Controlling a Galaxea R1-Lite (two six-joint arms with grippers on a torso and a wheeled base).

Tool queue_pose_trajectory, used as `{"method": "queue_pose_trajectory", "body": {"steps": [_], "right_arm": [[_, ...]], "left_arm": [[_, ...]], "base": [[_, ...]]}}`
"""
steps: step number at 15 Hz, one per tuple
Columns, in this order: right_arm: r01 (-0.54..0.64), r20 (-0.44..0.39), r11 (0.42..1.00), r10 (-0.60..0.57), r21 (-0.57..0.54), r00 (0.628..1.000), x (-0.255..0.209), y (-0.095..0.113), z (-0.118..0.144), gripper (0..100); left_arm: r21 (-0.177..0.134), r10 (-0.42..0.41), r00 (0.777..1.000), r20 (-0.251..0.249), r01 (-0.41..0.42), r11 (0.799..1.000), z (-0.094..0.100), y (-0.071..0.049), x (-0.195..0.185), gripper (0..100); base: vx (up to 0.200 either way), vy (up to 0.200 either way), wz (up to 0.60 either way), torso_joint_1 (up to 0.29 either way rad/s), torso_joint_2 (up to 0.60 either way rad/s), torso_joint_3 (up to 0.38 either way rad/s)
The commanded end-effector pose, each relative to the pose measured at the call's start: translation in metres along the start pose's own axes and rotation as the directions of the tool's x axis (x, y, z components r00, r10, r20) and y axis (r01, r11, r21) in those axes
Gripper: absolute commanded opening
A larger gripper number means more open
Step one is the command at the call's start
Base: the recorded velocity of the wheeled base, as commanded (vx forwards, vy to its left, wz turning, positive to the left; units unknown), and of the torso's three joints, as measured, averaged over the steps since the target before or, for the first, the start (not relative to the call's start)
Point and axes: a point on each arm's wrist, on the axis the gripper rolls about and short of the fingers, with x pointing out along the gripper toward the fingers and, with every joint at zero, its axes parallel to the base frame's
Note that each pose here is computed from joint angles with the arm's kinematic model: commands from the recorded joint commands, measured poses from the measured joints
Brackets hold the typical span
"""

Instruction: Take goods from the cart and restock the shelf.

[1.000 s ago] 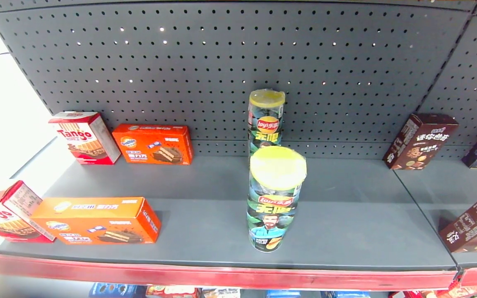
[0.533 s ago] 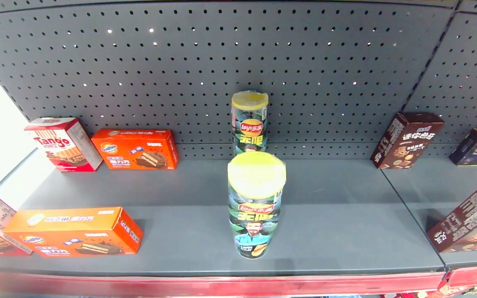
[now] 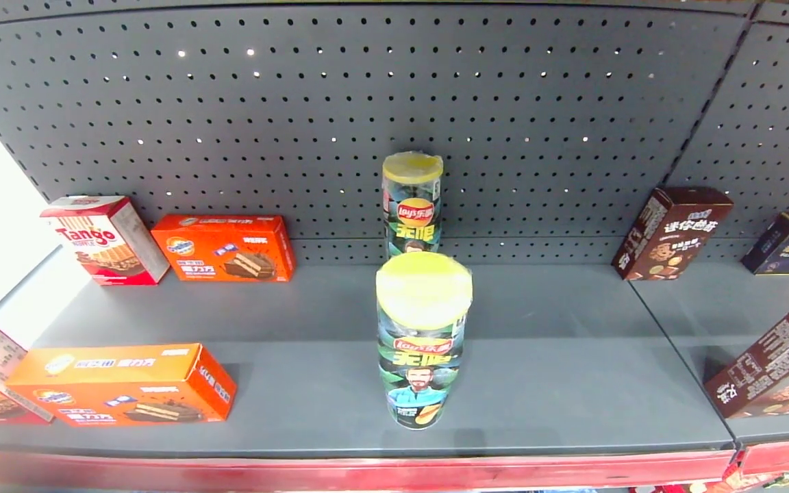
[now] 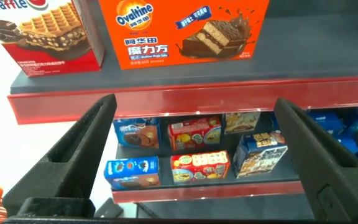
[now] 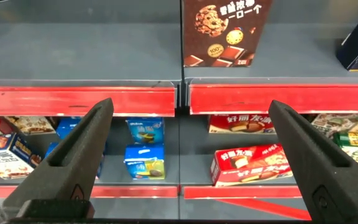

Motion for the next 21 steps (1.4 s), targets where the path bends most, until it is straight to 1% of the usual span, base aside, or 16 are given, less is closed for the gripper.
{"method": "queue_pose_trajectory", "body": {"steps": [1, 8, 10, 17, 19, 21], "right_arm": [[-0.001, 0.001, 1.000, 0.001, 0.000, 1.000, -0.0001, 0.0000, 0.0001, 100], [-0.001, -0.002, 1.000, 0.001, 0.000, 1.000, 0.0001, 0.0000, -0.0003, 100], [-0.001, 0.001, 1.000, 0.001, 0.000, 1.000, -0.0001, 0.0000, 0.0001, 100], [-0.001, 0.001, 1.000, 0.001, 0.002, 1.000, -0.0001, 0.0000, 0.0001, 100], [-0.001, 0.001, 1.000, 0.001, 0.002, 1.000, -0.0001, 0.0000, 0.0001, 100], [-0.001, 0.000, 1.000, 0.001, 0.002, 1.000, 0.0000, 0.0000, -0.0004, 100]], "left_arm": [[0.000, 0.001, 1.000, -0.001, -0.001, 1.000, 0.0000, 0.0000, 0.0001, 100], [0.000, 0.001, 1.000, -0.001, -0.001, 1.000, 0.0000, 0.0000, 0.0001, 100], [0.001, -0.001, 1.000, -0.001, 0.001, 1.000, 0.0001, 0.0000, 0.0001, 100], [0.001, -0.002, 1.000, -0.001, 0.002, 1.000, 0.0001, -0.0001, 0.0001, 100], [0.000, -0.001, 1.000, -0.001, 0.001, 1.000, 0.0001, 0.0000, 0.0001, 100], [0.000, -0.001, 1.000, -0.001, 0.001, 1.000, 0.0001, 0.0000, 0.0001, 100]], "base": [[0.000, 0.000, 0.00, 0.000, 0.00, 0.000], [0.000, 0.000, 0.00, 0.000, 0.00, 0.000], [-0.200, 0.000, 0.00, 0.005, 0.00, 0.002], [0.000, 0.000, 0.00, 0.000, 0.00, 0.000], [-0.200, 0.000, 0.00, 0.000, 0.00, 0.005], [0.000, 0.000, 0.00, 0.000, 0.00, 0.000]]}}
